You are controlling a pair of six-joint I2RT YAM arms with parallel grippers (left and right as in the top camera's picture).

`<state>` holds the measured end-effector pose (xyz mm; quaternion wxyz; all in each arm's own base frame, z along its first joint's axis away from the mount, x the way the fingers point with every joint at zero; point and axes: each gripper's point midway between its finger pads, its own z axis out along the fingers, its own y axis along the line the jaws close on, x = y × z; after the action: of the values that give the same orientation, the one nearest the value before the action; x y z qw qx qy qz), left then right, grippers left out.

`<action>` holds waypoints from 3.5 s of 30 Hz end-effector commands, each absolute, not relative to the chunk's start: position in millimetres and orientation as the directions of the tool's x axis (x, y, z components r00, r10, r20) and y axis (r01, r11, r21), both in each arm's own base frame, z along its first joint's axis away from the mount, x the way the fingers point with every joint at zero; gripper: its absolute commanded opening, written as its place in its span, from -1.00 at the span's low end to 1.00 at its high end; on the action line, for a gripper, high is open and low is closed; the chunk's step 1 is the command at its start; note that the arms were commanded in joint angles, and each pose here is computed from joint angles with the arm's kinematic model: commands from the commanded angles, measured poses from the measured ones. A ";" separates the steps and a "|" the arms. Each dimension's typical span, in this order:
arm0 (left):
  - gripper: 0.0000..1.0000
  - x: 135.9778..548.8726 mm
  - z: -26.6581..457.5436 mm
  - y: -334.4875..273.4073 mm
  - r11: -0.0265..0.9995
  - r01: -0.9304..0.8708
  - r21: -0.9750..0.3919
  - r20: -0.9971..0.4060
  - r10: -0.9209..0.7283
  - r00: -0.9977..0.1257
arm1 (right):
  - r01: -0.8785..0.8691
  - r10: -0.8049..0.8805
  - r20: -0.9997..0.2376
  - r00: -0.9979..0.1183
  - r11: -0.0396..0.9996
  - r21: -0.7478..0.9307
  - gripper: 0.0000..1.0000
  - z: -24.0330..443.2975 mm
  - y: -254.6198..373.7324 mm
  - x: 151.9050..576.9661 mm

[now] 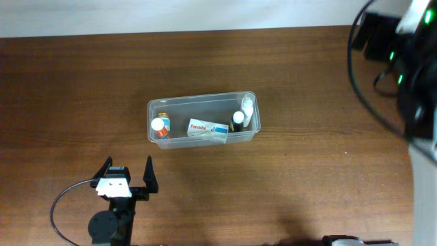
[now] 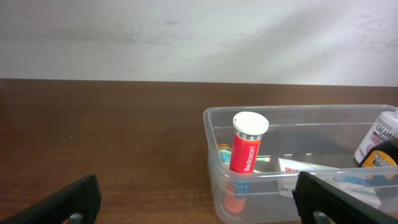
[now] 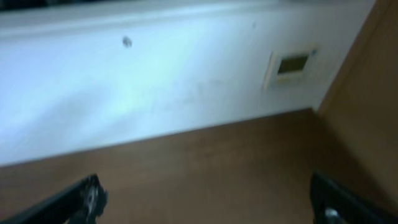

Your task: Pack container

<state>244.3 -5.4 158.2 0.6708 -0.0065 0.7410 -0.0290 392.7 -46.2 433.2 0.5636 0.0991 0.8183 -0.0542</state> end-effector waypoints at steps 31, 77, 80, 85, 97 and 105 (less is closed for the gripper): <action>0.99 244.3 157.1 -4.0 0.999 0.025 -0.036 -0.995 -0.034 -0.095 | 0.009 0.082 -0.996 0.025 0.997 0.082 0.97 221.7 -5.8 246.7; 0.99 244.3 157.1 -4.0 0.999 0.025 -0.036 -0.995 -0.034 -0.095 | -0.088 -0.022 -0.998 -0.061 0.996 -0.017 0.98 159.5 11.0 245.5; 0.99 244.3 157.1 -4.0 0.999 0.025 -0.036 -0.995 -0.034 -0.095 | -0.087 -0.022 -0.998 -0.060 0.996 -0.017 0.97 159.6 10.9 245.5; 0.99 244.3 157.1 -4.0 0.999 0.025 -0.036 -0.995 -0.034 -0.095 | -0.088 -0.022 -0.998 -0.060 0.996 -0.017 0.97 159.6 11.0 245.5; 0.99 244.3 157.1 -4.0 0.999 0.025 -0.036 -0.995 -0.034 -0.095 | -0.088 -0.022 -0.998 -0.060 0.996 -0.017 0.97 159.6 11.0 245.5; 0.99 244.3 157.1 -4.0 0.999 0.025 -0.036 -0.995 -0.034 -0.095 | -0.087 -0.022 -0.998 -0.060 0.996 -0.017 0.97 159.6 10.9 245.5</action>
<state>244.3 -5.4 158.2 0.6708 -0.0065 0.7410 -0.0290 246.1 8.1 160.3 0.6834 -0.0320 0.7291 0.0174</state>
